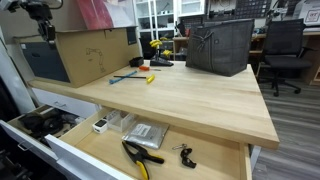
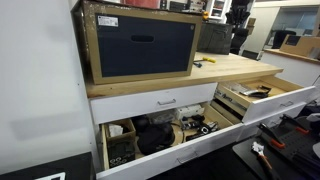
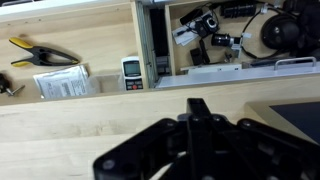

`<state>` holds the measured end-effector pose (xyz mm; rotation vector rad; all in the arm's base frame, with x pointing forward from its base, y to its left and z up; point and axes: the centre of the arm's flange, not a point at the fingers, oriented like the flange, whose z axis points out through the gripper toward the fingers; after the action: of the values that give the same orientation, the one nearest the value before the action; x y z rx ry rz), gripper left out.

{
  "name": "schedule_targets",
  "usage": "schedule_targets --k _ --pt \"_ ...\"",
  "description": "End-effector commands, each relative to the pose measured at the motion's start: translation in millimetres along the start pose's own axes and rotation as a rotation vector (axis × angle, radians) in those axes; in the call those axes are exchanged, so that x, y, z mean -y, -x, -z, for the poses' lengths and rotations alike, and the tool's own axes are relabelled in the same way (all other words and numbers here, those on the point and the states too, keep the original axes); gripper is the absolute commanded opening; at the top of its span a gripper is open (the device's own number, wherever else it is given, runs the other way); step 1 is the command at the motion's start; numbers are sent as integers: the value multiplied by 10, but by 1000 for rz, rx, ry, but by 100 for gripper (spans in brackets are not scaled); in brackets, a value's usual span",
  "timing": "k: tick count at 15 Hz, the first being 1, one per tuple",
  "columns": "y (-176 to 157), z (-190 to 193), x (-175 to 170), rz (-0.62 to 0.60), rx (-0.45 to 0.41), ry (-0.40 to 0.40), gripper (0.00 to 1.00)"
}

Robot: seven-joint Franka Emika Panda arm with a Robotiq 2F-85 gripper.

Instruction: Close the top drawer

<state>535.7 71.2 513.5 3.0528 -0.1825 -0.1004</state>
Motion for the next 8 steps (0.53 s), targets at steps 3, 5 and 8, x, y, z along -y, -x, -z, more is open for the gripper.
schedule_targets --k 3,5,8 --pt "-109 367 -93 17 14 -51 0" --pt "-123 439 -117 -16 36 -55 27" --pt "-28 328 -103 -11 0 -35 23"
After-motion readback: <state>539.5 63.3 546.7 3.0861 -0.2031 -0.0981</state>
